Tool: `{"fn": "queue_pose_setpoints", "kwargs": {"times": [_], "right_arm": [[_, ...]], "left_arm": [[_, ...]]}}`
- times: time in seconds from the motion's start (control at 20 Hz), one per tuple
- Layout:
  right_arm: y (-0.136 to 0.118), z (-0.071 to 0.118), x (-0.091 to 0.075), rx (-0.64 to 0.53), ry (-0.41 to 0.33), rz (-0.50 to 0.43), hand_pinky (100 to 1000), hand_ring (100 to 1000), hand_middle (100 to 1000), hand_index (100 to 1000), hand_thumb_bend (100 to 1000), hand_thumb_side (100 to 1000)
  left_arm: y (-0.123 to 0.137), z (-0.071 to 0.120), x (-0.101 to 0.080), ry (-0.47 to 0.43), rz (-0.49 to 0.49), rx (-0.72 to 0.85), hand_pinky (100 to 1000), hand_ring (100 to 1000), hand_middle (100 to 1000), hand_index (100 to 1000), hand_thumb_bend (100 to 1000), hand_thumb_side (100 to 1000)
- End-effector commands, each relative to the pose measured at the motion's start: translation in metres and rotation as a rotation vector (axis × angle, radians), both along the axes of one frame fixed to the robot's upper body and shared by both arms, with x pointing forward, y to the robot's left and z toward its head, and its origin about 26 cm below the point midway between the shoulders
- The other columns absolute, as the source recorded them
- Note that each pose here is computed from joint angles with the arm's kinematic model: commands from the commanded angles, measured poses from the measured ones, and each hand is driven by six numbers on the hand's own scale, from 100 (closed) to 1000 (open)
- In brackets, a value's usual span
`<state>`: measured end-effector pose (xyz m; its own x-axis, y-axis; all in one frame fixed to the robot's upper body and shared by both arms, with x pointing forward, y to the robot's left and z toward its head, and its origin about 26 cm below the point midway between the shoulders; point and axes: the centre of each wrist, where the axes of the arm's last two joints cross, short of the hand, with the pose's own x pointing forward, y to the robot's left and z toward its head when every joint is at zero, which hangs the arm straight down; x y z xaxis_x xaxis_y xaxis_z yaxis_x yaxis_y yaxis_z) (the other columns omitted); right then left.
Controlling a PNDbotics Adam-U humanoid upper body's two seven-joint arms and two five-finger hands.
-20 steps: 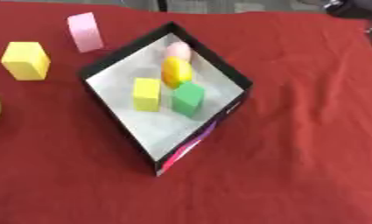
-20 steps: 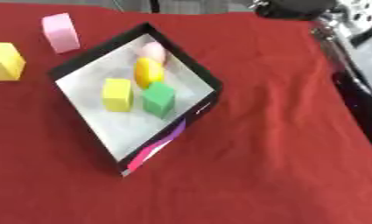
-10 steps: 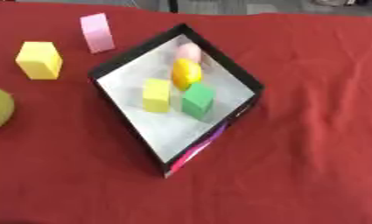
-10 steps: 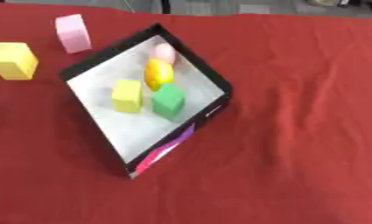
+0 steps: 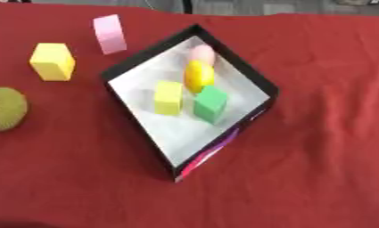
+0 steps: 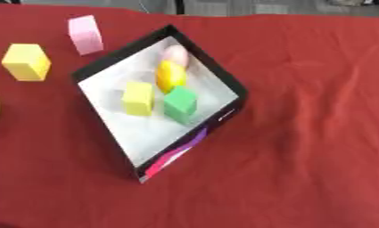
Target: Pick up objects on the table and place them in the box.
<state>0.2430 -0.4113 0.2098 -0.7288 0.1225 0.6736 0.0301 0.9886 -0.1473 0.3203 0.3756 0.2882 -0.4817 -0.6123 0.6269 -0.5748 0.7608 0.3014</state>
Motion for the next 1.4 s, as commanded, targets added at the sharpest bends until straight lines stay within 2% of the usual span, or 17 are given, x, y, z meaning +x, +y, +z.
{"fn": "queue_pose_setpoints", "kwargs": {"times": [0.05,0.15,0.2,0.3,0.35,0.5,0.6,0.85,1.1,1.4], "right_arm": [[-0.002,0.005,-0.005,-0.033,-0.001,-0.030,941,711,682,922,100,531],[-0.002,0.002,-0.007,-0.043,0.028,-0.047,939,698,669,912,100,530],[-0.002,0.001,-0.007,-0.048,0.039,-0.053,939,698,669,911,100,530],[-0.002,0.001,-0.006,-0.055,0.050,-0.060,938,697,669,910,100,529],[-0.002,0.001,-0.006,-0.057,0.053,-0.063,938,697,669,910,100,529],[-0.002,0.001,-0.007,-0.069,0.067,-0.072,936,694,665,904,100,528],[-0.002,0.001,-0.007,-0.075,0.076,-0.074,936,693,664,902,100,528],[0.000,0.004,-0.004,-0.087,0.089,-0.070,933,690,662,899,100,527],[0.002,0.003,-0.003,-0.094,0.106,-0.069,932,686,657,895,100,527],[0.003,0.001,-0.003,-0.096,0.124,-0.074,932,684,655,894,100,528]], "left_arm": [[0.017,0.031,0.003,0.134,-0.010,0.218,768,920,832,810,192,456],[0.029,0.038,0.008,0.291,-0.053,0.303,833,960,852,815,287,415],[0.035,0.039,0.010,0.383,-0.078,0.352,839,959,847,820,306,424],[0.042,0.040,0.011,0.582,-0.118,0.499,860,932,832,845,455,483],[0.044,0.042,0.010,0.671,-0.118,0.591,863,928,829,847,478,481],[0.046,0.041,0.010,0.865,-0.099,0.792,884,920,811,858,580,514],[0.044,0.037,0.012,0.955,-0.088,0.870,893,914,801,864,630,514],[0.043,0.018,0.018,1.099,0.008,0.945,895,873,802,872,729,509],[0.055,-0.005,0.028,1.207,0.064,0.877,866,841,757,832,717,514],[0.056,-0.011,0.038,1.199,0.045,0.791,856,834,747,826,687,547]]}}
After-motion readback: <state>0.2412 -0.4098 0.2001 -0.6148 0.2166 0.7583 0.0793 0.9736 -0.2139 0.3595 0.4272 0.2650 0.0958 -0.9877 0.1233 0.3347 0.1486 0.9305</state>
